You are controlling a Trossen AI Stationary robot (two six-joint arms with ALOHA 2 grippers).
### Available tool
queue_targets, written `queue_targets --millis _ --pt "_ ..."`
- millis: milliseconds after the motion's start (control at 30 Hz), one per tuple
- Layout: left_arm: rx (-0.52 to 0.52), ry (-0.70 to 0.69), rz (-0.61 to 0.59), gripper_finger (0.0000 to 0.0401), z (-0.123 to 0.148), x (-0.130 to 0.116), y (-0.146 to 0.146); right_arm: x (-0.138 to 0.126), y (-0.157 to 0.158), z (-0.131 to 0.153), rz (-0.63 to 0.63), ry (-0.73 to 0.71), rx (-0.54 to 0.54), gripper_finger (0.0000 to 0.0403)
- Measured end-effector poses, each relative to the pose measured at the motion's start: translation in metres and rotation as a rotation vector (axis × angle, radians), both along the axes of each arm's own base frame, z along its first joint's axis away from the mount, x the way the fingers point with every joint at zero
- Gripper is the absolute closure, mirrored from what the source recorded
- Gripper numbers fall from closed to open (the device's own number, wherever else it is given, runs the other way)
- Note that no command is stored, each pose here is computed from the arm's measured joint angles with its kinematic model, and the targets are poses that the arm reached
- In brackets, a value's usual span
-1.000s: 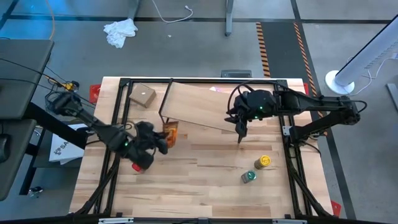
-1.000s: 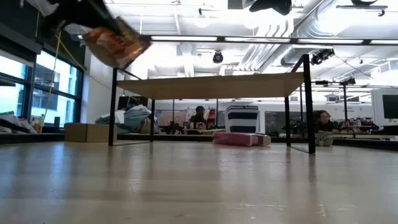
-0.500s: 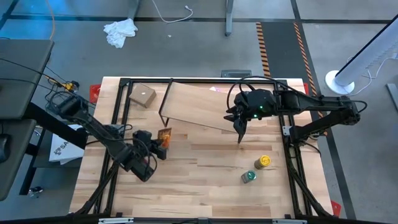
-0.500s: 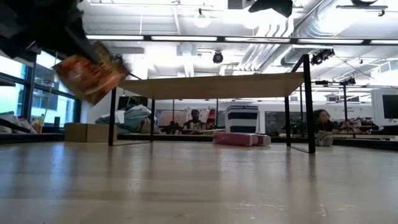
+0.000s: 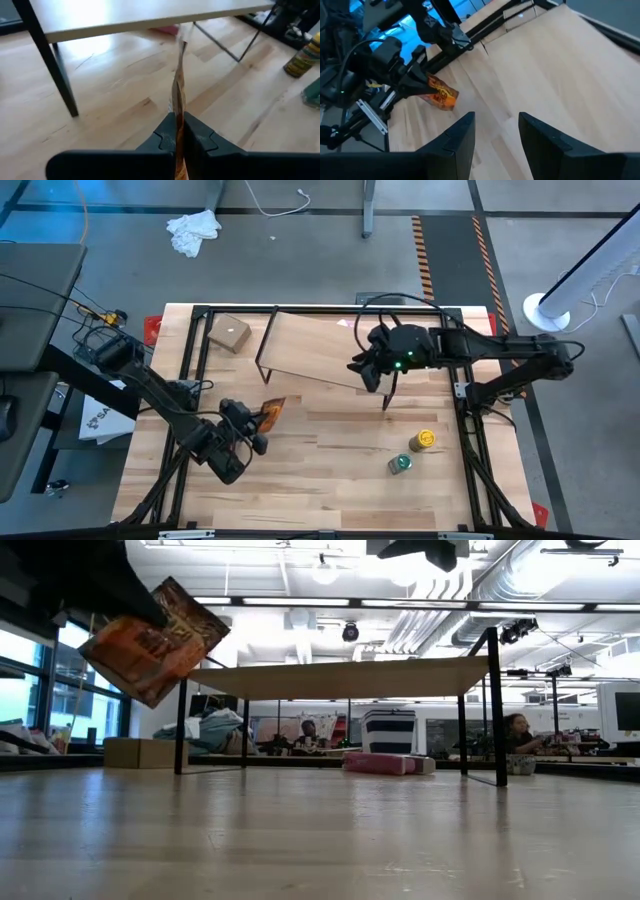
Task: Shelf spices
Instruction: Remove the orange seasoning can from the shelf, then adjust the shelf on the center of table
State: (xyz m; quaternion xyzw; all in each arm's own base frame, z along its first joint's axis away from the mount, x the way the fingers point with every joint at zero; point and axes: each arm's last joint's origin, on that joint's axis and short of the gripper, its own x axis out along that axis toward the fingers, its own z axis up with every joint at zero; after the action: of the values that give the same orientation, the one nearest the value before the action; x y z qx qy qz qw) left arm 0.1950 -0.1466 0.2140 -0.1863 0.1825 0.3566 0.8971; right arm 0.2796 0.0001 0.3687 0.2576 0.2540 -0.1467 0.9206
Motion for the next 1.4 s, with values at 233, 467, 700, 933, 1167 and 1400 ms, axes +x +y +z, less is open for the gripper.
queue_targets --millis 233,467,700,933,1167,1400 --pt "-0.06 -0.248 0.101 0.0394 -0.027 -0.007 0.005 0.018 0.014 -0.013 0.043 0.015 0.006 0.0257" --pt "-0.007 -0.282 0.112 0.0384 -0.042 -0.013 0.013 0.02 0.028 -0.011 0.123 -0.012 -0.046 0.0257" --pt "0.246 -0.17 0.034 0.0321 -0.04 -0.012 0.013 0.024 0.044 -0.018 0.178 0.023 -0.14 0.0257" --pt "0.205 -0.249 0.123 0.0252 -0.066 -0.015 0.031 0.024 0.058 -0.026 0.133 0.057 -0.205 0.0257" --pt "0.102 -0.222 0.073 0.0226 -0.091 -0.025 0.032 0.026 0.068 -0.031 0.089 0.062 -0.17 0.0257" --pt "0.27 0.224 -0.365 0.0224 -0.043 -0.002 0.016 0.026 0.086 -0.033 0.101 0.042 -0.105 0.0257"
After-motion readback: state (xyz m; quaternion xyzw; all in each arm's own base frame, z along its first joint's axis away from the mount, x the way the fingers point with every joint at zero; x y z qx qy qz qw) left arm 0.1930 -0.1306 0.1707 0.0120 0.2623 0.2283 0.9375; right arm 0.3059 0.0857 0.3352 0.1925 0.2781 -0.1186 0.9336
